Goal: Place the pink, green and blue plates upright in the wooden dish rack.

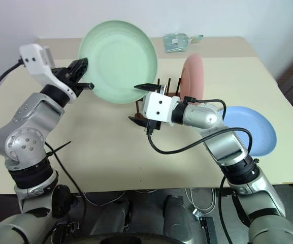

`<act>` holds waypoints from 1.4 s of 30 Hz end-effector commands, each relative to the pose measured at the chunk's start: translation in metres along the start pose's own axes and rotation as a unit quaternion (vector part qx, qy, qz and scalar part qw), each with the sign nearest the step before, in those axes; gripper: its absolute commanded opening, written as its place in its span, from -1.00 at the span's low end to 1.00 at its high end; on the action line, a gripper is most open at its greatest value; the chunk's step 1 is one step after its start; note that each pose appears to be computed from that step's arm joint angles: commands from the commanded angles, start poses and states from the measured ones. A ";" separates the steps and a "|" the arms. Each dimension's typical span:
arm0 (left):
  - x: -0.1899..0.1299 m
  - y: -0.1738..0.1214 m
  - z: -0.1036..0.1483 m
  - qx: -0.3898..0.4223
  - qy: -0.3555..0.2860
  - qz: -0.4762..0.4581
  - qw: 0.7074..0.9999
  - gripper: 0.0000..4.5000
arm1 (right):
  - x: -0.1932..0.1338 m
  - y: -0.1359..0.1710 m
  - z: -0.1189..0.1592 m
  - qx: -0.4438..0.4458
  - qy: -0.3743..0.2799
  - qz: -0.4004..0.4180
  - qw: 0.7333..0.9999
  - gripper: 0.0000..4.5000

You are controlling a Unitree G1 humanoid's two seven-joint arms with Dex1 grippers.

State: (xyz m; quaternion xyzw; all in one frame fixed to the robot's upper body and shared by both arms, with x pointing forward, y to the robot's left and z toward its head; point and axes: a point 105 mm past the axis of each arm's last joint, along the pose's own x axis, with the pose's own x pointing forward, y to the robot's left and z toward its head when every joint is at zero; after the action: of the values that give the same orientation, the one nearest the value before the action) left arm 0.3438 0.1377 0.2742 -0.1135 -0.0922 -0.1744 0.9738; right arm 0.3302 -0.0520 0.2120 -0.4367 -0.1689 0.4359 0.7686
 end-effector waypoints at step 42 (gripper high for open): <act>-0.094 -0.053 -0.123 0.099 0.195 -0.334 0.917 -0.37 | -0.069 -0.063 0.007 0.572 -0.171 -0.148 0.788 -1.00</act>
State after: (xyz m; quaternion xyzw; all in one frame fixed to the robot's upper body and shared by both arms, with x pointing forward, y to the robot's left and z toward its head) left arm 0.2605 0.0940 0.1349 0.0519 0.0731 -0.4835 0.8707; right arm 0.3193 -0.1173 0.2730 0.2040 -0.0762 0.4066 0.8873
